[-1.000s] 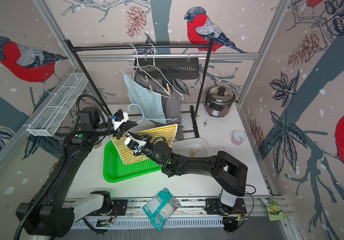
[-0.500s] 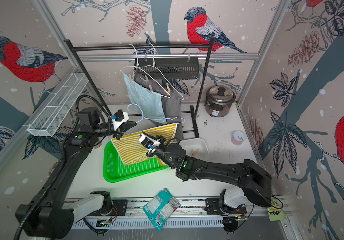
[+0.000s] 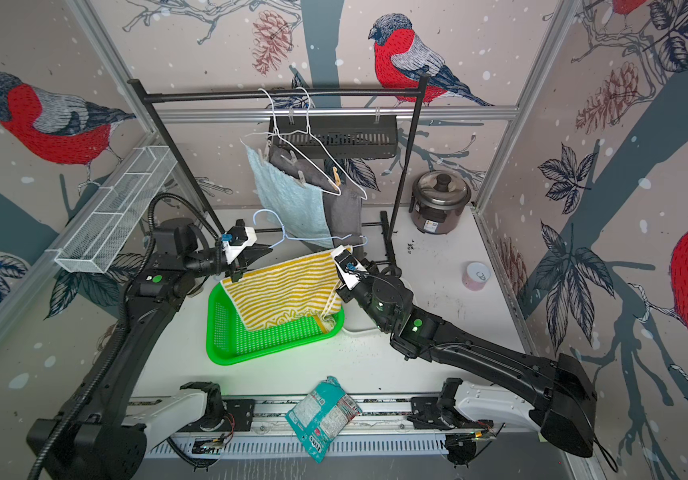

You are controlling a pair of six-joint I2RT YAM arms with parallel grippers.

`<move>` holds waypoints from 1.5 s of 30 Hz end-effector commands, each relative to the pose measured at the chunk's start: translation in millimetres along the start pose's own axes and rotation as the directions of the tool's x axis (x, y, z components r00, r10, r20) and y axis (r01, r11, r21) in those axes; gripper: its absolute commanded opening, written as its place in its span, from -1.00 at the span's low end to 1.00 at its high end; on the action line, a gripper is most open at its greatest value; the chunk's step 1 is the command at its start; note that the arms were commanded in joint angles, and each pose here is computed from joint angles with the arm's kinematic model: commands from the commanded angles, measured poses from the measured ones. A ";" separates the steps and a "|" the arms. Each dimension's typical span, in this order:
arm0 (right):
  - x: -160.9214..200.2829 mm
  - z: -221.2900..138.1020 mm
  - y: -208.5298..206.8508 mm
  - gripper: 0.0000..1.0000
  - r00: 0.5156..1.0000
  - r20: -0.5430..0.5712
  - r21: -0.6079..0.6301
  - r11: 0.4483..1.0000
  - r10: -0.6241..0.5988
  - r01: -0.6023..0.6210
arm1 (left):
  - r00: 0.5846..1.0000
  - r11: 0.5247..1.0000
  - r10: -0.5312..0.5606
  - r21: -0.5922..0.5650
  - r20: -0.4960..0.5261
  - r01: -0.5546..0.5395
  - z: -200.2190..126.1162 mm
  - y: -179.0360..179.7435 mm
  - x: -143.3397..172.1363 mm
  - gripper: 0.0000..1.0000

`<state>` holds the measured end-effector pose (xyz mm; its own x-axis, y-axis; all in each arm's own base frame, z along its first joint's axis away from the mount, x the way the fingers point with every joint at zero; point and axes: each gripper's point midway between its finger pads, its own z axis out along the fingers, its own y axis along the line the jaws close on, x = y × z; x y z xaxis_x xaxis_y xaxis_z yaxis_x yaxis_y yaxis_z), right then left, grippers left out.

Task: Remove the clothespins securing towels to the hanger
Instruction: Remove the clothespin from the hanger, then place the clothespin in the storage box.

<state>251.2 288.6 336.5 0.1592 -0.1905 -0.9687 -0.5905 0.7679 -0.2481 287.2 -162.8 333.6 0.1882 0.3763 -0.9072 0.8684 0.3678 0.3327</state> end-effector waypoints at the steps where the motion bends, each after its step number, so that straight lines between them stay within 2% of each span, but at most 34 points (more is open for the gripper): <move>1: 18.4 -6.8 -11.7 -0.85 0.996 -0.072 0.034 0.999 0.044 -0.042 | 0.999 0.999 0.028 -0.027 0.016 -0.027 -1.8 4.0 -5.2 -1.00; 9: 49.8 -14.7 -46.3 -0.85 0.981 -0.148 0.114 0.988 0.122 -0.105 | 1.000 0.999 0.021 -0.044 0.002 -0.021 -5.2 1.1 -3.1 -1.00; 18: 103.0 -13.4 -69.5 -0.85 0.943 -0.240 0.174 0.966 0.231 -0.192 | 1.000 0.996 0.005 -0.094 -0.019 -0.007 -12.6 -2.9 0.6 -1.00; 25: 145.2 -11.0 -70.3 -0.84 0.900 -0.302 0.205 0.944 0.313 -0.259 | 1.000 0.989 -0.020 -0.145 -0.012 0.018 -24.0 -8.3 -5.6 -1.00; 31: 174.7 -10.1 -61.8 -0.84 0.861 -0.345 0.207 0.925 0.373 -0.317 | 0.999 0.982 -0.039 -0.186 -0.015 0.035 -30.6 -18.1 2.9 -1.00; 45: 220.1 -4.9 -44.9 -0.81 0.791 -0.434 0.219 0.902 0.431 -0.372 | 0.998 0.975 -0.041 -0.221 -0.042 0.031 -35.6 -17.8 6.4 -1.00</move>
<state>306.8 203.9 131.6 -0.4722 -0.1273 -0.8723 -0.4195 0.9027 0.0954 255.7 -137.4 324.9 0.1024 0.3934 -0.9137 0.7643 0.5568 0.3254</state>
